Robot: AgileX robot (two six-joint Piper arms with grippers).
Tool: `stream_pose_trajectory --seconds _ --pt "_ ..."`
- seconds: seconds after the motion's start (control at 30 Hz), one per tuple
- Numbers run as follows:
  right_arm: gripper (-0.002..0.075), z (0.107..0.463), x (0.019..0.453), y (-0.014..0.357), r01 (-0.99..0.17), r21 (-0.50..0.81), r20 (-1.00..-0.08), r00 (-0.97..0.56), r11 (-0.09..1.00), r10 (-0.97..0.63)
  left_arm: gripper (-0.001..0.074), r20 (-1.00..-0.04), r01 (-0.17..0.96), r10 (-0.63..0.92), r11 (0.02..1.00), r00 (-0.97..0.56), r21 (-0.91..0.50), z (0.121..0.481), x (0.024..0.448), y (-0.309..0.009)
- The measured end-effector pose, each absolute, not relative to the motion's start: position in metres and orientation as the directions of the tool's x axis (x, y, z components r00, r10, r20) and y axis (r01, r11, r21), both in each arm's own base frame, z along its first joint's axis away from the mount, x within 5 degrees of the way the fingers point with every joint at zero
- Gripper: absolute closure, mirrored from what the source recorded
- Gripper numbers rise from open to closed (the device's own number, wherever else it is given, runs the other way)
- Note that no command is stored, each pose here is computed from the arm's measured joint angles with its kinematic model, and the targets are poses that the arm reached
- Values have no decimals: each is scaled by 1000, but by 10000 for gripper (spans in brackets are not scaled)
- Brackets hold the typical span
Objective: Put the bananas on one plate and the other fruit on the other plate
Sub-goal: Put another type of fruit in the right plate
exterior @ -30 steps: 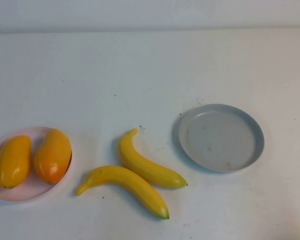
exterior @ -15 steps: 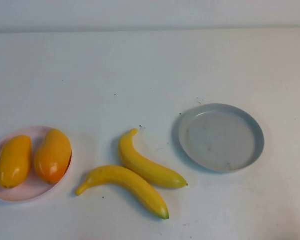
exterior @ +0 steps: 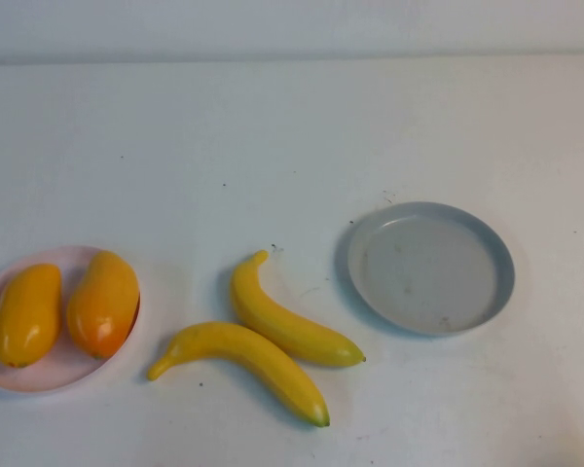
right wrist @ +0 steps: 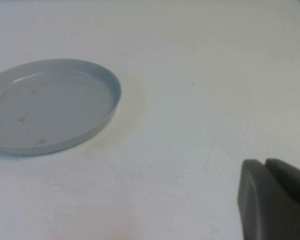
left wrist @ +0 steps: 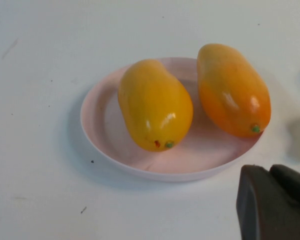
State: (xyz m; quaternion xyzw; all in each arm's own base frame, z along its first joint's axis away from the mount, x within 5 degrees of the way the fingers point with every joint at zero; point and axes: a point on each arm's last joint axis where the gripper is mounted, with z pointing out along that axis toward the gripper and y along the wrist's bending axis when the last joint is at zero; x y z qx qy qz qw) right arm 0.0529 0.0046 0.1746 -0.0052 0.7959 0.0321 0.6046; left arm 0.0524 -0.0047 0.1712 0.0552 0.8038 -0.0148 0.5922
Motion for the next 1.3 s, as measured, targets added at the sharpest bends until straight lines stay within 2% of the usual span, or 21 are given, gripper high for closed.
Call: stream_pose_trajectory --seconds 0.33,0.53,0.7,0.8,0.9,1.03,1.17,1.3 --pt "744 175 53 6 -49 75 -963 -262 996 60 732 -954 106 71 993 -293 42 171 52 -5" --pt "744 185 55 10 -60 328 -933 -179 943 313 732 -954 106 71 993 -293 42 171 52 -5" --pt "744 196 56 10 -70 586 -810 -95 807 579 732 -954 106 71 993 -293 42 171 52 -5" --pt "744 198 56 9 -72 640 -769 -71 765 636 732 -954 106 71 993 -293 42 171 52 -5" --pt "743 198 55 11 -80 653 -757 -107 753 645 732 -954 106 71 993 -293 42 171 52 -5" --pt "744 220 54 20 -122 648 -757 -213 752 618 732 -954 106 71 993 -293 42 171 52 -5" --pt "743 250 62 30 -131 584 -769 -404 801 495 732 -954 106 71 993 -293 42 171 52 -5" --pt "744 276 80 36 -158 474 -752 -584 866 305 732 -954 106 71 993 -293 42 171 52 -5"
